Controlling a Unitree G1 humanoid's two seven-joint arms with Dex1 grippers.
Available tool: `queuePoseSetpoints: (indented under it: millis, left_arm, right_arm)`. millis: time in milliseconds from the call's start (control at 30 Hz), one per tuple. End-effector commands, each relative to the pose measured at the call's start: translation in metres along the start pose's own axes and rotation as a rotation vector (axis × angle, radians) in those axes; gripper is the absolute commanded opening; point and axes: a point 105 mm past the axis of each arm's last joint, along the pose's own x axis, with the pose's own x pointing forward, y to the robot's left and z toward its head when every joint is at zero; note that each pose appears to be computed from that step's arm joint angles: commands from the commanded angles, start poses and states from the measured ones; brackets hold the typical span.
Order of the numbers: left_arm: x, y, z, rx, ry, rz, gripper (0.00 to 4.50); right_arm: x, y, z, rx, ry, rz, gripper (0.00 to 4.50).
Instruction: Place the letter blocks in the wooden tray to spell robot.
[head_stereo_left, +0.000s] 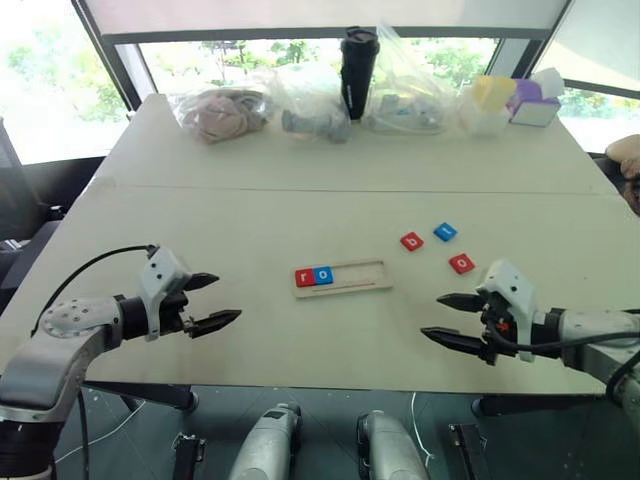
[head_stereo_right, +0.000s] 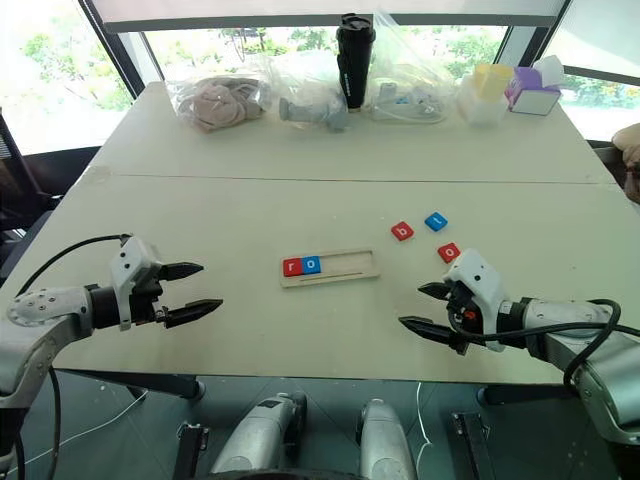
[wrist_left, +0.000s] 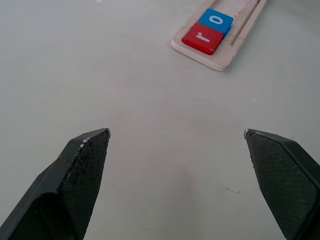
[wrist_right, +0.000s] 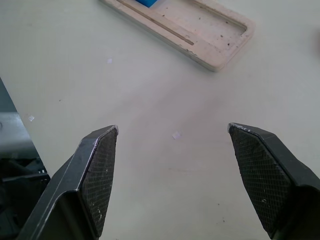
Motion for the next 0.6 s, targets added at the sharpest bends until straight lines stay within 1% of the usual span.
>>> queuePoseSetpoints:
  millis: [33, 467, 600]
  left_arm:
    - [-0.004, -0.002, 0.008, 0.008, -0.020, -0.001, 4.50]
    - [-0.004, 0.008, 0.014, 0.056, -0.042, 0.024, 4.50]
    - [0.002, 0.014, 0.017, 0.092, -0.015, -0.031, 4.50]
  right_arm:
    - [-0.001, -0.001, 0.007, -0.031, -0.013, -0.005, 3.64]
    - [0.003, -0.003, 0.007, -0.042, -0.012, -0.007, 3.64]
    - [0.006, -0.007, 0.011, -0.020, -0.020, -0.021, 3.64]
